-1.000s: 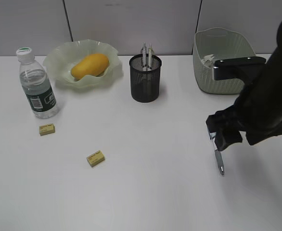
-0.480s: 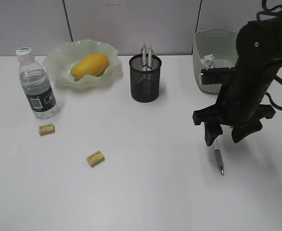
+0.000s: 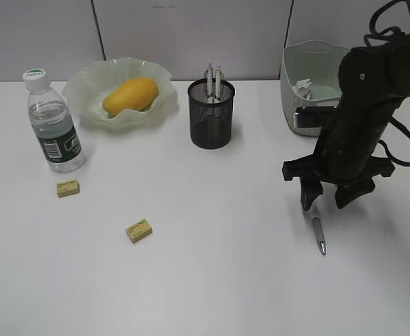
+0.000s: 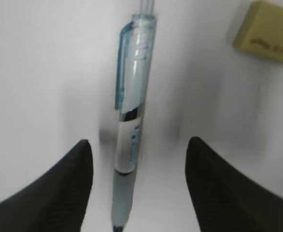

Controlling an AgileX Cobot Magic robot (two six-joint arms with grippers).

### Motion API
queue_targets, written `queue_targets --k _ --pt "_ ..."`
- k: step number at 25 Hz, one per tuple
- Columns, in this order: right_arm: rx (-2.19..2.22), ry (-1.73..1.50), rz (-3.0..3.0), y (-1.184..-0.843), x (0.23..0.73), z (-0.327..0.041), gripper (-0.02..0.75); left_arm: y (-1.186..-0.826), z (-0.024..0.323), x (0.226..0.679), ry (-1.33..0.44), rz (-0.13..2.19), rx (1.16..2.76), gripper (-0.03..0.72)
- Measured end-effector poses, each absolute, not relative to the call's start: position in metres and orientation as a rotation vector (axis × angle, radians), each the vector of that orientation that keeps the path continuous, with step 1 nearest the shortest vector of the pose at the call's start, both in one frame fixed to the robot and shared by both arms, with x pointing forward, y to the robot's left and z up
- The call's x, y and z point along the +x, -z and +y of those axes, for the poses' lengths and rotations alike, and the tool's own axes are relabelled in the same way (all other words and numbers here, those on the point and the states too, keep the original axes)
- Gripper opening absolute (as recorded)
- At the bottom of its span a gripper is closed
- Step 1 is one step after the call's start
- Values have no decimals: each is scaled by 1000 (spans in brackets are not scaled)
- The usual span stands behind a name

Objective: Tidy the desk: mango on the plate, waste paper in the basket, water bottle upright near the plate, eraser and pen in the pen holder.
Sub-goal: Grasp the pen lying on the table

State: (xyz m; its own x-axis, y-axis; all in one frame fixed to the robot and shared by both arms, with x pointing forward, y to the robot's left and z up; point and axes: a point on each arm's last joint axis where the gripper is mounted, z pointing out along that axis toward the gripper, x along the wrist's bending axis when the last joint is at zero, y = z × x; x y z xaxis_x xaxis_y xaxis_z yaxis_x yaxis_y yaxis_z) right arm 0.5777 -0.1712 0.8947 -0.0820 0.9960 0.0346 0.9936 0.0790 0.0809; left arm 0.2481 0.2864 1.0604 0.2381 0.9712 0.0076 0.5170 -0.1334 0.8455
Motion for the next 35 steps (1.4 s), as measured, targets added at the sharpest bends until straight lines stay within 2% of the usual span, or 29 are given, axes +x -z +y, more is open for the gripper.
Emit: queue_targets --k 11,20,25,35 --pt "2144 -118 2285 -876 581 -171 437 -1060 286 248 -768 1378 1764 288" --pt "2138 -127 2285 -874 583 -171 265 -1060 286 248 -768 1378 1764 288" --pt "2135 -124 2286 -873 583 -171 124 -1060 286 248 -768 1378 1764 288" --pt "2084 -108 2342 -877 586 -167 118 -1060 286 248 -768 1378 1764 288"
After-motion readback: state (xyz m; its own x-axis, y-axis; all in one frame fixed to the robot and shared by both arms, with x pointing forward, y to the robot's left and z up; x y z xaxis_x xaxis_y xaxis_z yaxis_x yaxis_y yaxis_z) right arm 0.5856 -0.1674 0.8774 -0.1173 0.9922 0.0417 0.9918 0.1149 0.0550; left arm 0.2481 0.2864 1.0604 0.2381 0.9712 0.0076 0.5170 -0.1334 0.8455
